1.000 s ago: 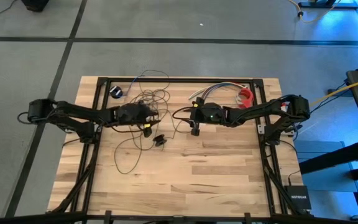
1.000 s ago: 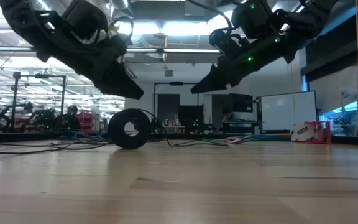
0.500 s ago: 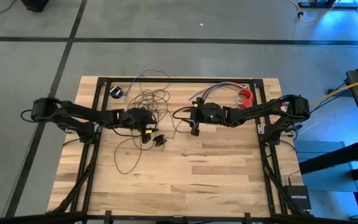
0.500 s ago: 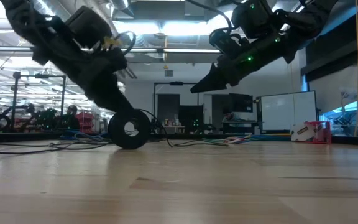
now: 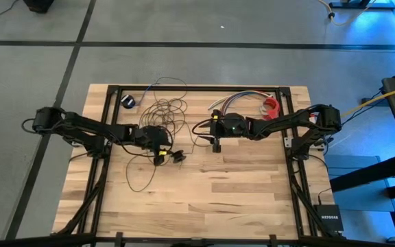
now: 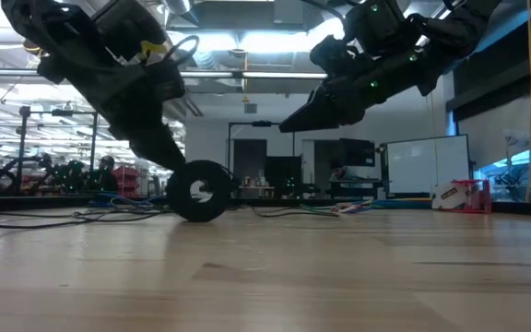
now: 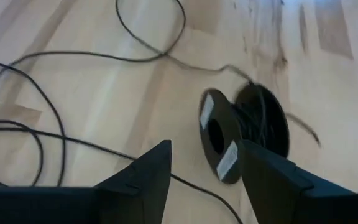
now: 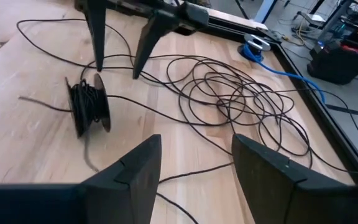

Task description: Coiling cords

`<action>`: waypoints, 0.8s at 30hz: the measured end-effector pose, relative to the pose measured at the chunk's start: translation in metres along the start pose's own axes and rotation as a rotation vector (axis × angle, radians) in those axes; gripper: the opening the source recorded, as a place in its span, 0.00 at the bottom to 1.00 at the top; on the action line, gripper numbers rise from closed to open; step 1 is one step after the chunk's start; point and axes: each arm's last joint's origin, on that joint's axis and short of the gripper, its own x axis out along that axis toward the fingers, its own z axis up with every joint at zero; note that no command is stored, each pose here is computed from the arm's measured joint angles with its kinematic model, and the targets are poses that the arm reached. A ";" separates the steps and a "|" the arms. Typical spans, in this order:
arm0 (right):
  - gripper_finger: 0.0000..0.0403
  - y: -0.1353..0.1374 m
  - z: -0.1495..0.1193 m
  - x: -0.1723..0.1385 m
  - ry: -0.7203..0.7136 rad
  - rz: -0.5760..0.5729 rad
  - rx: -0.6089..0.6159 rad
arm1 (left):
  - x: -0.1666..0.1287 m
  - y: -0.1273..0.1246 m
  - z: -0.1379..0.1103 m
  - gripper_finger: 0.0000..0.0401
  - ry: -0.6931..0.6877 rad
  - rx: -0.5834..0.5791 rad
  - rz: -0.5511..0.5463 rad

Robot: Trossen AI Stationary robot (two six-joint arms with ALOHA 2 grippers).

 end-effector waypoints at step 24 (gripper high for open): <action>0.50 0.000 0.000 0.000 -0.002 0.006 0.003 | 0.017 -0.009 -0.023 0.44 -0.054 0.003 0.115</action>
